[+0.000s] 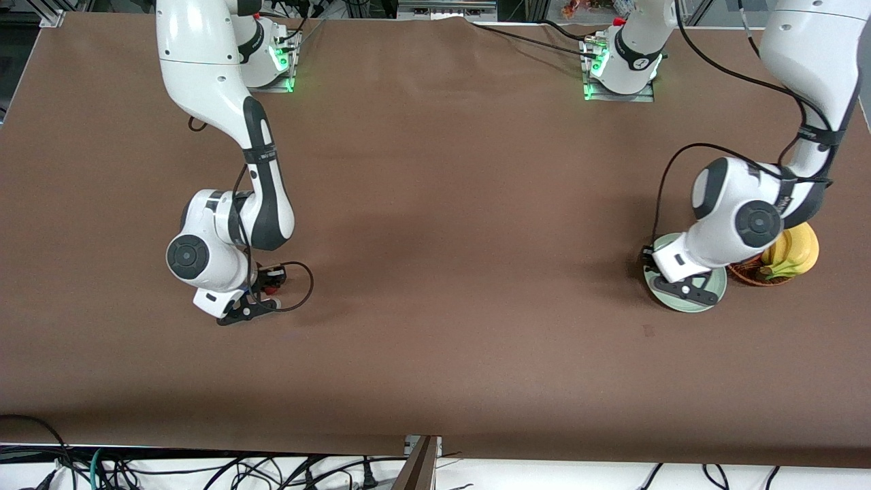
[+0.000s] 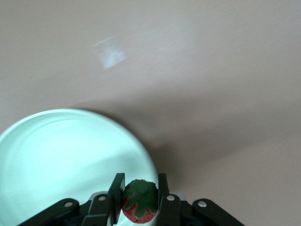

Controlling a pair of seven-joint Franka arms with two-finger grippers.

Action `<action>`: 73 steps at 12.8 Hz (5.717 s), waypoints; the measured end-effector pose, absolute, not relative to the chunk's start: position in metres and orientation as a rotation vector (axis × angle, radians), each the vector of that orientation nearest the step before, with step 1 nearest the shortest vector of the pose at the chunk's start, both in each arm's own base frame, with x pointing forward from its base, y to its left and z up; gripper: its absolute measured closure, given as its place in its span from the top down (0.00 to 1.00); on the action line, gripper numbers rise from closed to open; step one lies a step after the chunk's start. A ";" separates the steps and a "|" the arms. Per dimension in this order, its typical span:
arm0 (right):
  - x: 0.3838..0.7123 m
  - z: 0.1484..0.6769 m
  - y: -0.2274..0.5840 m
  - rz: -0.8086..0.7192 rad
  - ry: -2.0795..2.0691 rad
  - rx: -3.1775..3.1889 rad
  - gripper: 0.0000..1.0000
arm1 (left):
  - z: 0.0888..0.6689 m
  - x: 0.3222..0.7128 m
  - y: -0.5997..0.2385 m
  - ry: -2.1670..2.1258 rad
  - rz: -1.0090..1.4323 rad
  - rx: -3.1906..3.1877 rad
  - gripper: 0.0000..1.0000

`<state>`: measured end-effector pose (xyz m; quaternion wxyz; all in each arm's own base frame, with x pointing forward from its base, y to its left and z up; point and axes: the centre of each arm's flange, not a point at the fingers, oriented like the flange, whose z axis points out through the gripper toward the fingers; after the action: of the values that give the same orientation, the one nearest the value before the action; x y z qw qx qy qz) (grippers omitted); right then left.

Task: Collect all strawberries into plate
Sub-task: 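Open the left gripper over the plate while the right gripper sets another, then grasp the last strawberry with the left gripper while the right gripper withdraws, then open the left gripper over the plate while the right gripper returns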

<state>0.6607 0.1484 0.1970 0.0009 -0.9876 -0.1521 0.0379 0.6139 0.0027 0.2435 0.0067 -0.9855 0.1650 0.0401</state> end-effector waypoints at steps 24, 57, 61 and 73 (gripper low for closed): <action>0.560 0.222 0.563 -0.019 0.820 -2.373 0.64 | 0.216 0.616 -0.067 0.500 0.141 -3.232 1.00; 0.574 0.566 0.121 0.162 -0.119 -3.107 1.00 | 0.180 0.619 -0.280 0.539 -0.224 -3.186 0.32; 0.552 0.588 0.090 0.130 -0.151 -3.107 1.00 | 0.201 0.649 -0.242 0.461 -0.268 -3.168 0.32; 0.556 0.588 0.063 0.125 -0.152 -3.129 1.00 | 0.221 0.625 0.056 0.622 0.378 -3.144 0.32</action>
<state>0.5562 0.0627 0.5884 0.0033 -0.9980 -0.0486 0.0397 0.6254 0.0562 0.2213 -0.0427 -0.9733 0.1925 0.1171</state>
